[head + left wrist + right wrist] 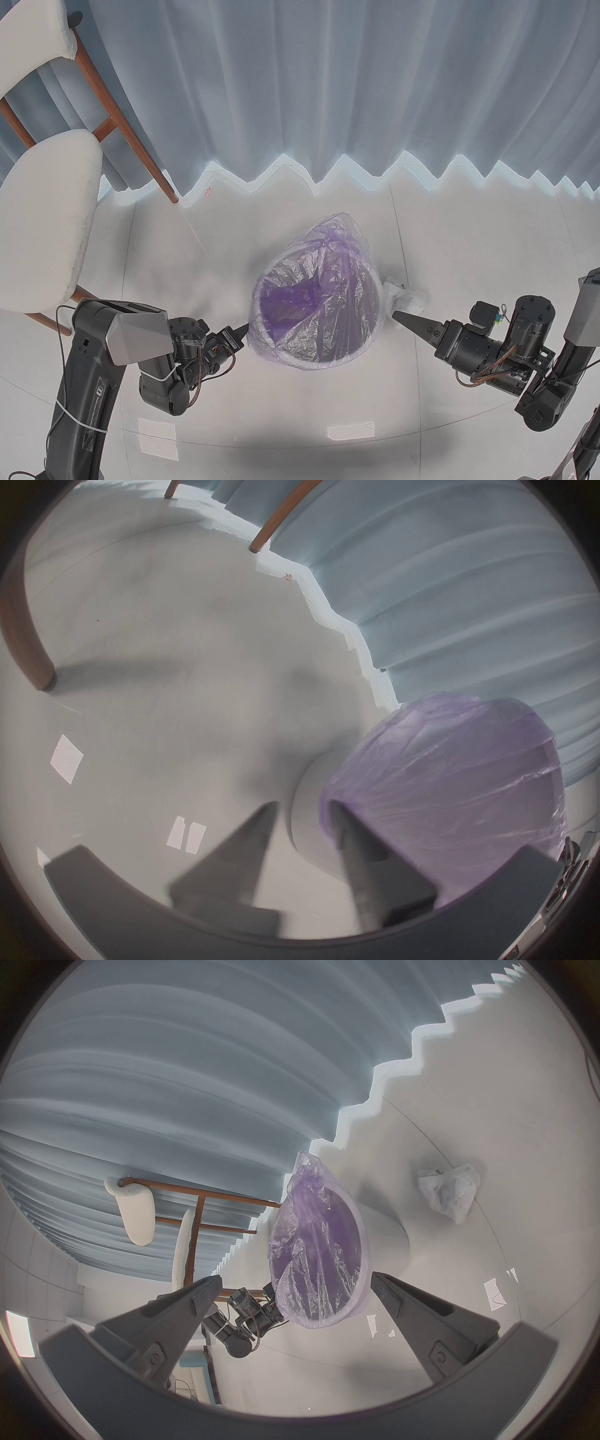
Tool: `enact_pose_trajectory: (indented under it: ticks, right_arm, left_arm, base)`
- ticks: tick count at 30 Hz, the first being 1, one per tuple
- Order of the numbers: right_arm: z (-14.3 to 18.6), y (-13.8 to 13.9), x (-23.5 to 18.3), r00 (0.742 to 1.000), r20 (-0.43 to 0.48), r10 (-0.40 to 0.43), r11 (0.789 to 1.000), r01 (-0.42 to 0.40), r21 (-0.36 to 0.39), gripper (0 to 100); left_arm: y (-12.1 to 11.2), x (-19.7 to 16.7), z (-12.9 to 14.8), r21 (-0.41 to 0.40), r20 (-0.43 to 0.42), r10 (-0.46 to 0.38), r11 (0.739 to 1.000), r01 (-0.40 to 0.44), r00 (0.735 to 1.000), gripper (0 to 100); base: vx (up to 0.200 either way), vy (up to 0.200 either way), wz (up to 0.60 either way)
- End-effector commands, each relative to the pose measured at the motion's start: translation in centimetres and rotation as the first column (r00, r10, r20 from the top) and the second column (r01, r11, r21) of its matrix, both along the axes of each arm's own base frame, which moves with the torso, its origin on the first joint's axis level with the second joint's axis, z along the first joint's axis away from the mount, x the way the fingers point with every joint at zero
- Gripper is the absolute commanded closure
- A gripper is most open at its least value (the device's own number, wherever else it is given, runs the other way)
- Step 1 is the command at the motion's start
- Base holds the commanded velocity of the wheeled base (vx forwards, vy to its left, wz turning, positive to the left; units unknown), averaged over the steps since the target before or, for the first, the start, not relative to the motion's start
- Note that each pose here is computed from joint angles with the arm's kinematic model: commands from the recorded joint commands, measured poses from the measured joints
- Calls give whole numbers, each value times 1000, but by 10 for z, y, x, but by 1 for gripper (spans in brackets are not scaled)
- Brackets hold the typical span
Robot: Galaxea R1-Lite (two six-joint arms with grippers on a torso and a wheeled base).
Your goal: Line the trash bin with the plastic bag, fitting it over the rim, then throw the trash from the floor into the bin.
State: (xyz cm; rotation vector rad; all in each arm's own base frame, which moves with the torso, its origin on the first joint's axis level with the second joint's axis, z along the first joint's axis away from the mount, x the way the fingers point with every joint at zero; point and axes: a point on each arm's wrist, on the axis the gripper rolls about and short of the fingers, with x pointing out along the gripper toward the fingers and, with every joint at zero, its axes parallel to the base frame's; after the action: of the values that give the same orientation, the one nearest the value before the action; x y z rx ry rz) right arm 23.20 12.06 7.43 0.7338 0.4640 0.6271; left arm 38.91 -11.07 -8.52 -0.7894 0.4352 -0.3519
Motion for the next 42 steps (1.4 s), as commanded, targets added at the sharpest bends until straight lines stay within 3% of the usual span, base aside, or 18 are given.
enact_pose_trajectory:
  ticks: [1,2,7,12,17,21,25,30,37,42]
  right_arm:
    - [1,0,0,1000,14,1,1000,-1,7,0]
    - [1,0,0,1000,14,1,1000,-1,7,0]
    - [5,-1,1,1000,27,-6,1000,5,18,0]
    - [2,0,3,1000,5,-10,1000,10,23,0]
    - [1,-1,3,998,-60,-25,995,31,90,0]
    - [-13,-3,15,993,-94,-71,995,77,66,0]
    - [-22,-8,38,989,-71,-131,990,135,49,0]
    - [-35,-3,68,989,-35,-142,990,142,-9,0]
    - [-40,0,80,994,-33,-106,994,106,-17,0]
    - [-43,6,99,995,25,-100,995,101,-23,0]
  left_arm:
    - [1,-1,6,-24,-2,8,1000,-8,1000,0]
    - [1,-1,6,-24,-2,8,1000,-8,1000,0]
    - [17,-1,54,-284,-65,58,956,-75,996,0]
    - [36,-4,74,-390,-96,1,920,-39,995,0]
    - [37,-8,76,-400,-107,-36,917,-10,994,0]
    - [37,-9,77,-400,-107,-36,916,-10,994,0]
    - [42,-11,79,-400,-110,-40,916,-8,993,0]
    - [44,-10,80,-403,-106,-49,915,2,993,0]
    - [44,-9,77,-400,-106,-74,916,25,992,0]
    - [44,-10,76,-398,-107,-88,917,38,990,0]
  base:
    - [0,0,0]
    - [0,0,0]
    - [0,0,0]
    - [0,0,0]
    - [0,0,0]
    - [0,0,0]
    - [0,0,0]
    - [0,0,0]
    - [0,0,0]
    - [0,0,0]
